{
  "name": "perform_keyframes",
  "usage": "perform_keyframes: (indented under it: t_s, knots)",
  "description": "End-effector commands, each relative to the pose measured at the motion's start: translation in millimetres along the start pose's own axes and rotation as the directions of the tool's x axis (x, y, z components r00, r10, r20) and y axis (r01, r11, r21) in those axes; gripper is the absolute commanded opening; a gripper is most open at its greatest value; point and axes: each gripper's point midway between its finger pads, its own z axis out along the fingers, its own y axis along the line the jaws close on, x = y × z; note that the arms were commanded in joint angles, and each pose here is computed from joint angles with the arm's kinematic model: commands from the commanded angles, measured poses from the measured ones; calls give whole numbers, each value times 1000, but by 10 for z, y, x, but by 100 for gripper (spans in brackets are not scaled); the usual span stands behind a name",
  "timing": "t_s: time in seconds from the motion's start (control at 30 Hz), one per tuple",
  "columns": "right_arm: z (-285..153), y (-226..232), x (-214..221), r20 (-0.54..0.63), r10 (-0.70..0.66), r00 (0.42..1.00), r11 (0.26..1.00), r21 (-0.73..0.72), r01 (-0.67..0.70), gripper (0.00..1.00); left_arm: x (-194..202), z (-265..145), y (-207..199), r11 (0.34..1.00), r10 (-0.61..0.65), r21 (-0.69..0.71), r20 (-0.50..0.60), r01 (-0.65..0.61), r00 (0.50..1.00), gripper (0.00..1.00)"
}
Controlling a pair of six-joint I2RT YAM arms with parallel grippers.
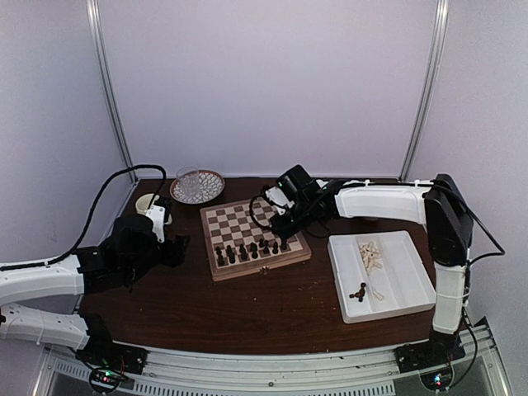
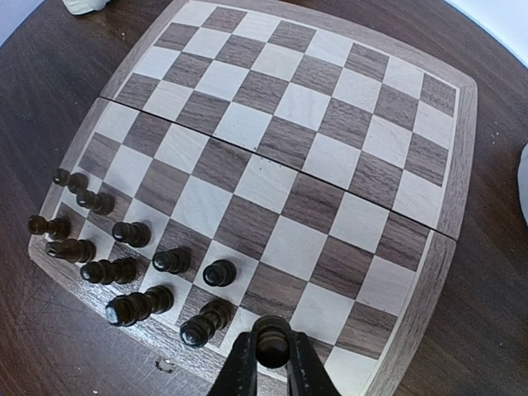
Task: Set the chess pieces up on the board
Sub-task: Place the pawn at c7.
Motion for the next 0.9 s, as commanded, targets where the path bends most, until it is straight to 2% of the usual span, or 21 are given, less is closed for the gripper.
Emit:
perform_keyframes:
  t_s: [0.0,0.87]
  knots:
    - [71,70,-20,-22,-19,1000,999,-31,18,13,-196,-28,2,1000,-14,-1,53,14,999,68]
    - [369,74,98,-86,-37,996,999,-24,35,14,-188,-17,-15,1000,-12,5,47,12,999,68]
